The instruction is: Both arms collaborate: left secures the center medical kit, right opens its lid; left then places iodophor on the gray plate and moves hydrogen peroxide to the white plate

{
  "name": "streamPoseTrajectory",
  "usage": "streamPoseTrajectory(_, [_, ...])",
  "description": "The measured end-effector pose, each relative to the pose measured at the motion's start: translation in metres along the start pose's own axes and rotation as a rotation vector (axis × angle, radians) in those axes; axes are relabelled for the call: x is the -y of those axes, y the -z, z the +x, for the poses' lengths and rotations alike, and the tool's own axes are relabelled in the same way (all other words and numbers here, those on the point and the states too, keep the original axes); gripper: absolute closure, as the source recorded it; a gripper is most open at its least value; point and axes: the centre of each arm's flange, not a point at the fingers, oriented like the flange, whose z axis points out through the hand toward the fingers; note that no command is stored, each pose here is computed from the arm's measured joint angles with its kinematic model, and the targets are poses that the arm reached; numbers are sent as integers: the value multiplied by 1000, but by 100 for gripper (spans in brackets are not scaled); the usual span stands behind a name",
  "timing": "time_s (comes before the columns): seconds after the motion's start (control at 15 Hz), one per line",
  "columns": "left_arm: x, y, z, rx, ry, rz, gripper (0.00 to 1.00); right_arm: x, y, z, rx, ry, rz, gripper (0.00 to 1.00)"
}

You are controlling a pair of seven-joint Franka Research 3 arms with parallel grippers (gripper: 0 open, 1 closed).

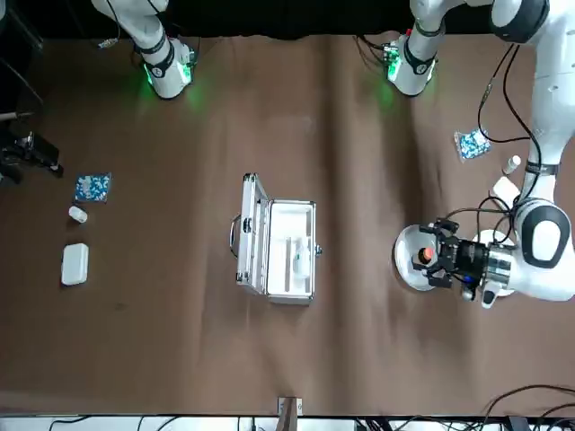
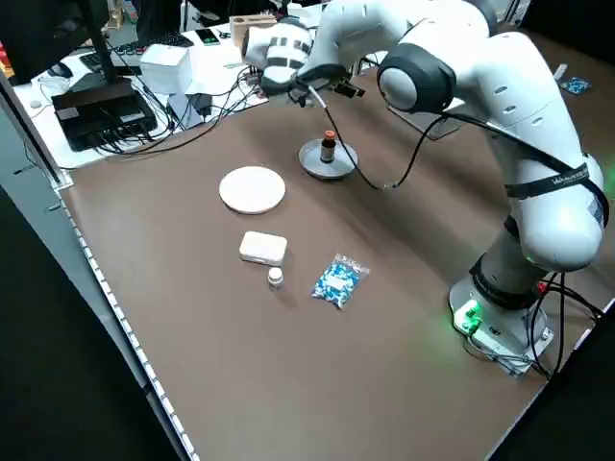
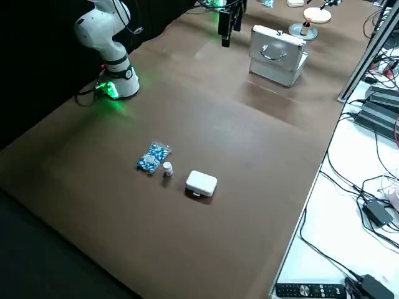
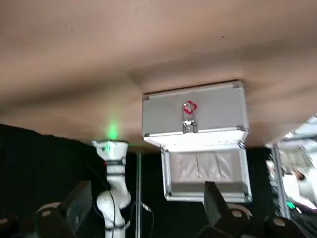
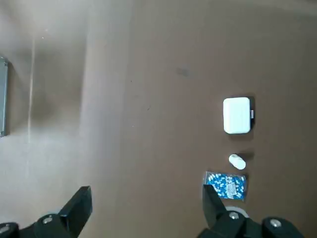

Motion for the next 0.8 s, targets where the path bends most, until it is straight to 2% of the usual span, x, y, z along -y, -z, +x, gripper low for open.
streamPoseTrajectory(0.27, [-39,-37,-66,-216,-84,92,0,-3,1,-1,-1,-6,-1,1])
streamPoseTrajectory(0.47, [-63,-72,-119,-334,-182,122,0,-9,1,-2,0,-16,-1,1])
streamPoseTrajectory(0.8, [-73,-113,-169,-531,-309,200,0,-8,12,-17,70,-19,11,1])
